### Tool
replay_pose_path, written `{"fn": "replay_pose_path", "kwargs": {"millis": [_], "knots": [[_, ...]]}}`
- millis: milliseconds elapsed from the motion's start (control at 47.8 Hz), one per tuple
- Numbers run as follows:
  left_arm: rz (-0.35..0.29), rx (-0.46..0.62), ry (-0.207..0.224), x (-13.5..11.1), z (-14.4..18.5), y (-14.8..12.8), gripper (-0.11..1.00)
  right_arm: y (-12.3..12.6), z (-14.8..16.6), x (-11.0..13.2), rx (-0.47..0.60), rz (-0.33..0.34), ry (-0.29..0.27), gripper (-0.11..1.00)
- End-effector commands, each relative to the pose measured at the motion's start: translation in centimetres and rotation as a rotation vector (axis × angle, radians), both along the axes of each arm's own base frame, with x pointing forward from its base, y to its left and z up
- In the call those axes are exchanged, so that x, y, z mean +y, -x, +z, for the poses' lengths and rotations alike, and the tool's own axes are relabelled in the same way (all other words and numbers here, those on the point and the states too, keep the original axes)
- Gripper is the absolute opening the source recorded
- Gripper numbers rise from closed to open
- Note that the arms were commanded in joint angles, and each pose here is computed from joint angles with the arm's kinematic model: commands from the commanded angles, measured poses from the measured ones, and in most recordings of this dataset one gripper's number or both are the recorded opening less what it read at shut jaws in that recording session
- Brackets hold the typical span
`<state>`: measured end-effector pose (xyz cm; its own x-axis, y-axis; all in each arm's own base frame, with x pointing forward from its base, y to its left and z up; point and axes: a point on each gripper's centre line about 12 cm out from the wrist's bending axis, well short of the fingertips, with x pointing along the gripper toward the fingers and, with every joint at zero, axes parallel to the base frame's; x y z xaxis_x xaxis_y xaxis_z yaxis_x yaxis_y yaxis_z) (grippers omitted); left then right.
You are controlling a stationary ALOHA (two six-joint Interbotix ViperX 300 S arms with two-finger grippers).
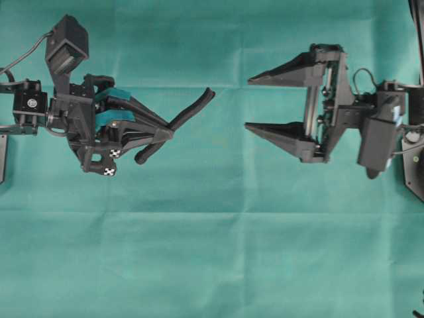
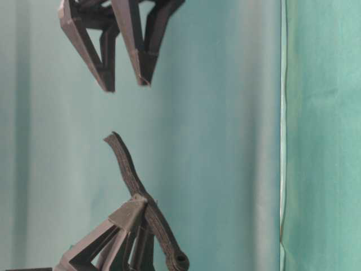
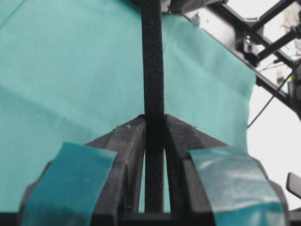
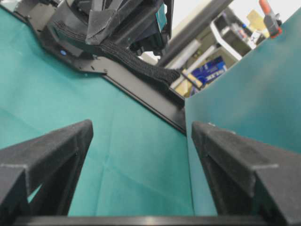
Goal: Peel off the Velcro with your right arm.
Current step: 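Move the open right gripper toward the strap's free upper end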
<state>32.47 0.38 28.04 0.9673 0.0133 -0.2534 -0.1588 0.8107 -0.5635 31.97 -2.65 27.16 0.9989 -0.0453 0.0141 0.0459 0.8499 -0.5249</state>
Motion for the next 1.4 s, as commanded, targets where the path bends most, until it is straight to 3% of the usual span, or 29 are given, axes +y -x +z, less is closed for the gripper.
{"fn": "replay_pose_path", "kwargs": {"millis": [0, 880, 1382], "knots": [[0.001, -0.035, 0.002, 0.0, 1.0, 0.0, 0.1, -0.9, 1.3, -0.2, -0.056, -0.003, 0.012, 0.62], [0.009, -0.031, 0.002, 0.3, 0.7, 0.2, 0.1, -4.0, 0.4, -0.2, -0.055, 0.016, 0.026, 0.62], [0.018, -0.031, 0.004, 0.6, 0.7, 0.2, 0.1, -4.4, 0.2, 0.5, -0.047, 0.039, 0.031, 0.62]]}}
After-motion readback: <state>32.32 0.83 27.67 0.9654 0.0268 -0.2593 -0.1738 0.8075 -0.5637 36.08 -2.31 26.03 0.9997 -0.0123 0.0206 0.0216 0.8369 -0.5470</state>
